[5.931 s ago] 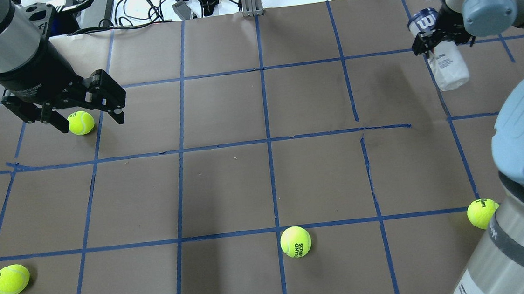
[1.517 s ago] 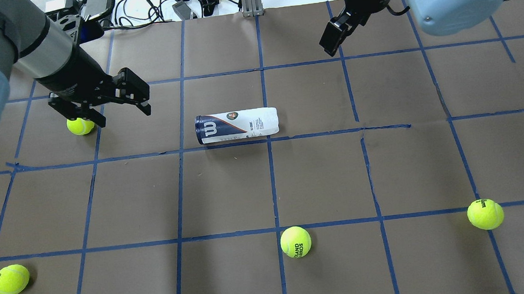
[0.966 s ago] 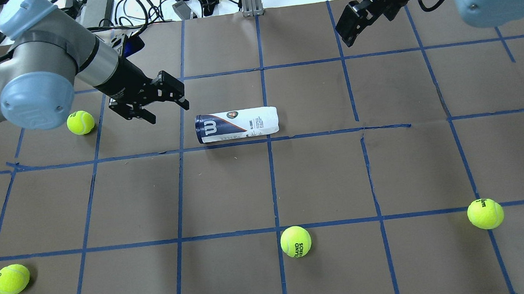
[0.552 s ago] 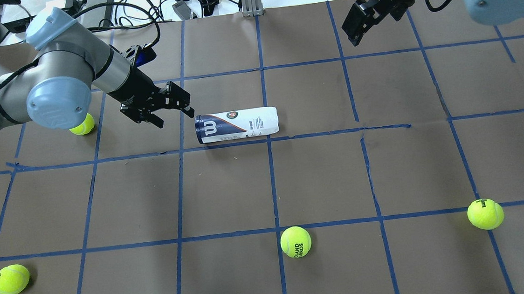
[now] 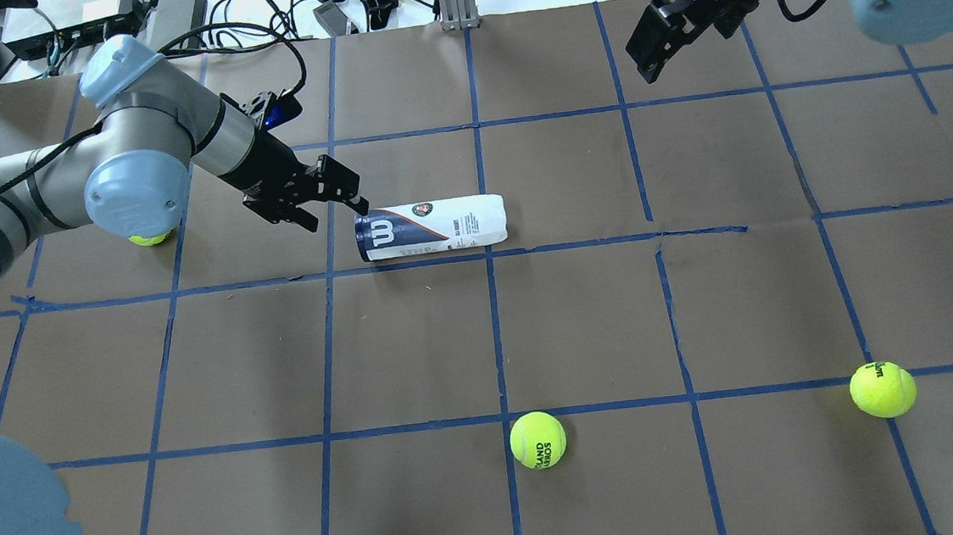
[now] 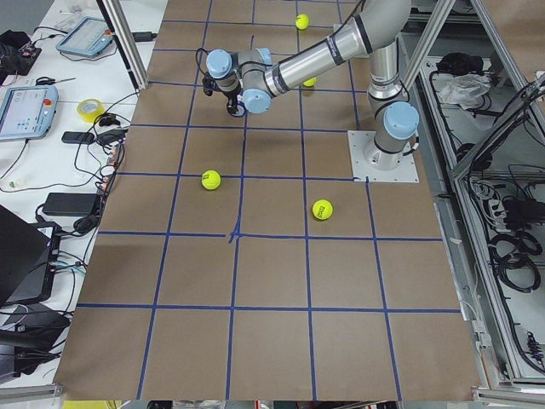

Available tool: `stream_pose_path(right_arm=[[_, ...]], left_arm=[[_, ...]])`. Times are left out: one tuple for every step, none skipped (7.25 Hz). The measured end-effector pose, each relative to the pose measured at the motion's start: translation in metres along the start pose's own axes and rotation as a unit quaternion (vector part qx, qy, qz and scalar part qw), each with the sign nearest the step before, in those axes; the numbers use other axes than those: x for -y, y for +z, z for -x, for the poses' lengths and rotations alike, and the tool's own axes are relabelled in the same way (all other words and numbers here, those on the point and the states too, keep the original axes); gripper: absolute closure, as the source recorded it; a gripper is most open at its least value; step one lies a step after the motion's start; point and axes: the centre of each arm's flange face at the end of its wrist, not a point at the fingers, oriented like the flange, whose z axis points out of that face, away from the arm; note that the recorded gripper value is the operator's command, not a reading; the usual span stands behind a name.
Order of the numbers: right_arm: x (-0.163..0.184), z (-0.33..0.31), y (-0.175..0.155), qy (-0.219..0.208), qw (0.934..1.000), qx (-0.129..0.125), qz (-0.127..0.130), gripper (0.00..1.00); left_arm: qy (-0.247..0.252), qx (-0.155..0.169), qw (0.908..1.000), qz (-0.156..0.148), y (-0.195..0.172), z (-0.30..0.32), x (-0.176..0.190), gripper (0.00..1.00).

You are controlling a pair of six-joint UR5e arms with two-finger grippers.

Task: Lift up tennis ball bucket
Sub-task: 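Move the left gripper to the can's navy end and close on it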

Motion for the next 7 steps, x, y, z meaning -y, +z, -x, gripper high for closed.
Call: stream_pose_path(right_arm=[[0.000, 0.000, 0.000, 0.001, 1.0000, 0.000, 0.001, 0.00], [0.000, -0.001, 0.000, 0.001, 1.0000, 0.000, 0.001, 0.00], [-0.001, 0.000, 0.002, 0.001, 1.0000, 0.001, 0.003, 0.00], [-0.002, 0.000, 0.004, 0.002, 1.0000, 0.003, 0.005, 0.00], [-0.002, 0.000, 0.006, 0.002, 1.0000, 0.003, 0.006, 0.00], [-0.003, 0.000, 0.007, 0.002, 1.0000, 0.004, 0.006, 0.00], [-0.003, 0.000, 0.007, 0.002, 1.0000, 0.004, 0.007, 0.00]], left_arm=[[-0.001, -0.011, 0.9999, -0.002, 0.007, 0.002, 0.003, 0.00], [-0.002, -0.022, 0.9997, -0.005, 0.014, 0.004, 0.006, 0.00], [-0.004, -0.032, 0.9995, -0.006, 0.020, 0.006, 0.009, 0.00], [-0.005, -0.041, 0.9991, -0.007, 0.026, 0.008, 0.012, 0.00], [-0.005, -0.044, 0.9990, -0.009, 0.029, 0.010, 0.014, 0.00], [-0.005, -0.051, 0.9986, -0.013, 0.034, 0.010, 0.016, 0.00], [-0.008, -0.063, 0.9978, -0.016, 0.038, 0.011, 0.019, 0.00]])
